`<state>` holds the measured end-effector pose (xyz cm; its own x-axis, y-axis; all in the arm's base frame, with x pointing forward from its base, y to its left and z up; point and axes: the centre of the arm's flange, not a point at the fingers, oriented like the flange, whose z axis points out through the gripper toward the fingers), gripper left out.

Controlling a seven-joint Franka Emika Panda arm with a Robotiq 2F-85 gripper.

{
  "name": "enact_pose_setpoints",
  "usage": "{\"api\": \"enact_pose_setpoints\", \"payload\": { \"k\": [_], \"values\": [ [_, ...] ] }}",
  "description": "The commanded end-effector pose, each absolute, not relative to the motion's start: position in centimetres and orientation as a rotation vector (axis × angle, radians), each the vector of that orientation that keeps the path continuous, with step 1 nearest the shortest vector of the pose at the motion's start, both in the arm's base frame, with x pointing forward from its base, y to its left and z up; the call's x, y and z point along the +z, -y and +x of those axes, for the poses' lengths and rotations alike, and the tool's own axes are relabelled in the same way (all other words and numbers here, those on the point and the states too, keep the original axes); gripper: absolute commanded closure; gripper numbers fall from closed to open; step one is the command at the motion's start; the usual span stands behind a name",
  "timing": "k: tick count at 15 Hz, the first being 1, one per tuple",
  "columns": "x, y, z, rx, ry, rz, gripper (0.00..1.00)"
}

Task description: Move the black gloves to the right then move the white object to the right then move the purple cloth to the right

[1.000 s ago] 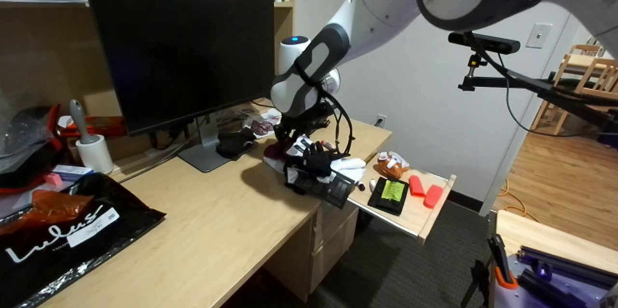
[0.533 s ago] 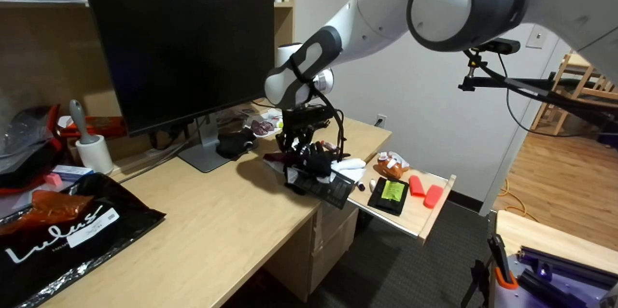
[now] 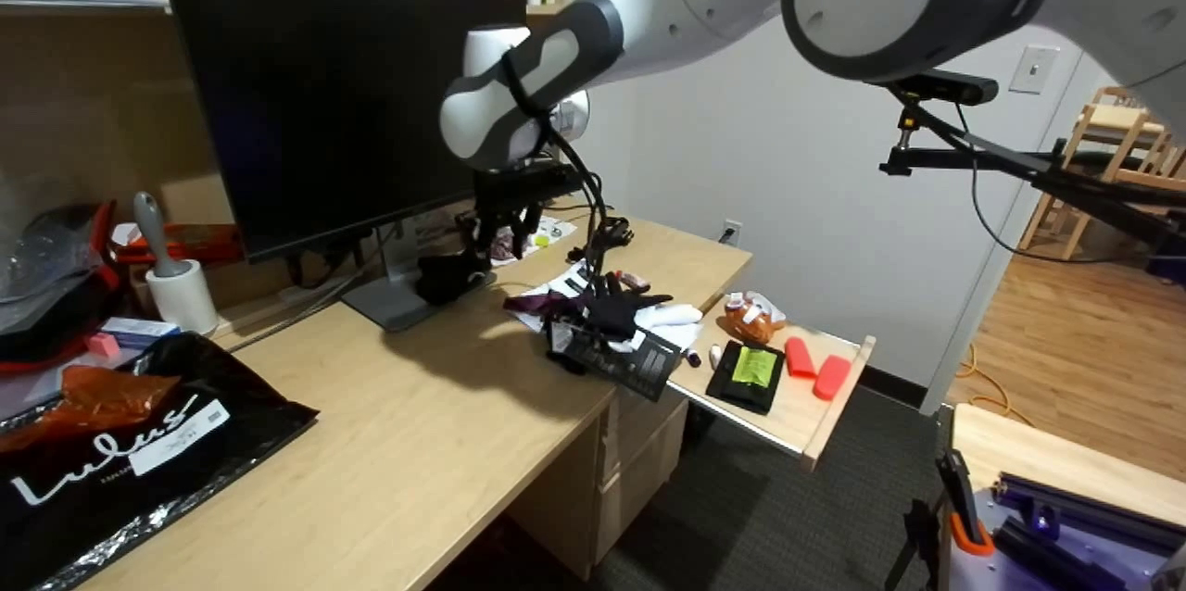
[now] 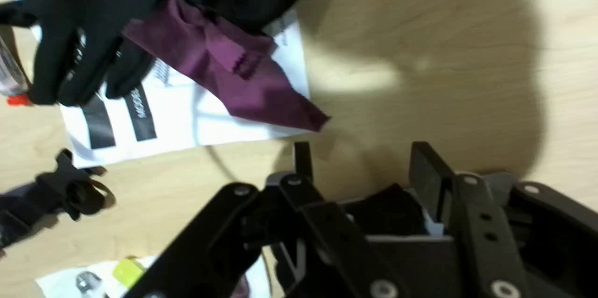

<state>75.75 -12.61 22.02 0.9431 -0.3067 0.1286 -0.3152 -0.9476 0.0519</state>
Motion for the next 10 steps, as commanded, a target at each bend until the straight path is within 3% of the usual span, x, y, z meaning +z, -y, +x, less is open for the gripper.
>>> {"api": "enact_pose_setpoints", "payload": {
  "k": [1, 3, 10],
  "values": [
    [24.5, 5.3, 75.1, 0.220, 0.184, 3.070, 0.11],
    [24.7, 0.1, 74.7, 0.184, 0.024, 3.103, 0.00],
    [23.1, -10.8, 71.4, 0.042, -0.396, 3.151, 0.00]
  ]
}}
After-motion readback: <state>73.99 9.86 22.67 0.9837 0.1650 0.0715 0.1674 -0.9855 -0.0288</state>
